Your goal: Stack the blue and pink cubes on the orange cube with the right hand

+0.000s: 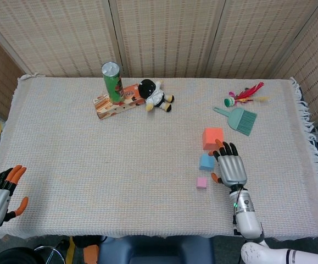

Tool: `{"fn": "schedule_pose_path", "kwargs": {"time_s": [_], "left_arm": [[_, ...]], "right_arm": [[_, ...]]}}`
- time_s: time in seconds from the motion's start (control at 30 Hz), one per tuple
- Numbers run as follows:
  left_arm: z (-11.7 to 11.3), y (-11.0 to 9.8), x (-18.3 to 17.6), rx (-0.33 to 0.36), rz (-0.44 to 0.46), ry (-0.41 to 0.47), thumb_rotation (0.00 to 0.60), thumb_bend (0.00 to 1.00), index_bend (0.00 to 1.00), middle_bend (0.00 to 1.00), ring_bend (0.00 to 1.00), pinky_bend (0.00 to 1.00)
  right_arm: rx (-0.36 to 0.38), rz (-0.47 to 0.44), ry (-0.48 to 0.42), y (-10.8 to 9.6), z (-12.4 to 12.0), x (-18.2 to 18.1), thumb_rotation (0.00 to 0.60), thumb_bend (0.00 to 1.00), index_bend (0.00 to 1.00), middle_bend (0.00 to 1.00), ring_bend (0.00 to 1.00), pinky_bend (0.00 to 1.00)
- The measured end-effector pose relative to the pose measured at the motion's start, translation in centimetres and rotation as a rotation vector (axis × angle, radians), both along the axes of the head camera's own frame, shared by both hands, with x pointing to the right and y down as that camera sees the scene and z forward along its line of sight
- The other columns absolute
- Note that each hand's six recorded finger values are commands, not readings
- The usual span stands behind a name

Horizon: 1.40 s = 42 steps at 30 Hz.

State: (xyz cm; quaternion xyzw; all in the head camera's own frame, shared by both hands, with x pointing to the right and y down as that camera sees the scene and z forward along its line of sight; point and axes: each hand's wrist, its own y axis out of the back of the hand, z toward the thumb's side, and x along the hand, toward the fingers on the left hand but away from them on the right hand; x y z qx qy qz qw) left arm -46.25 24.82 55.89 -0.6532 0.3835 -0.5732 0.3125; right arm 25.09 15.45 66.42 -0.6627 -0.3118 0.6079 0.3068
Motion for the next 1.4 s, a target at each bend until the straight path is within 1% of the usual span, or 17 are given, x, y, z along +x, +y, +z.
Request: {"fn": "schedule_pose_path", "kwargs": {"time_s": [0.2, 0.33, 0.7, 0.83, 1.1, 1.23, 1.4], "left_arm": [[-0.3, -0.1, 0.0, -0.006, -0.002, 0.039, 0.600, 0.44, 0.00, 0.00, 0.00, 0.08], [-0.5, 0.0, 0.0, -0.010, 0.002, 0.058, 0.600, 0.44, 0.00, 0.00, 0.00, 0.09], [-0.8, -0.1, -0.4, -0.012, -0.007, 0.070, 0.600, 0.44, 0.01, 0.00, 0.00, 0.09], [-0.7, -0.1, -0.4, -0.016, -0.008, 0.070, 0.600, 0.44, 0.01, 0.00, 0.00, 0.09], [-0.6, -0.1, -0.5, -0.020, -0.011, 0.070, 0.600, 0.44, 0.01, 0.00, 0.00, 0.09], [-0.6, -0.1, -0.5, -0.018, -0.011, 0.068, 0.600, 0.44, 0.01, 0.00, 0.00, 0.09], [-0.6, -0.1, -0.5, -0.019, -0.011, 0.065, 0.600, 0.44, 0.01, 0.00, 0.00, 0.09]], "right_arm": [[0.016, 0.059, 0.059, -0.2, 0.8, -0.5, 0.600, 0.16, 0.31, 0.00, 0.00, 0.00], [0.007, 0.090, 0.086, -0.3, 1.8, -0.6, 0.600, 0.16, 0.29, 0.00, 0.00, 0.00], [-0.029, 0.110, 0.100, -0.7, 3.8, -1.7, 0.600, 0.16, 0.29, 0.00, 0.00, 0.00], [-0.045, 0.111, 0.106, -0.7, 4.6, -2.0, 0.600, 0.16, 0.33, 0.00, 0.00, 0.00], [-0.024, 0.116, 0.113, -0.9, 4.6, -2.2, 0.600, 0.16, 0.49, 0.00, 0.00, 0.00], [-0.015, 0.115, 0.102, -1.0, 4.5, -2.3, 0.600, 0.16, 0.51, 0.00, 0.00, 0.00], [-0.001, 0.108, 0.084, -1.3, 3.9, -2.4, 0.600, 0.16, 0.52, 0.00, 0.00, 0.00]]}}
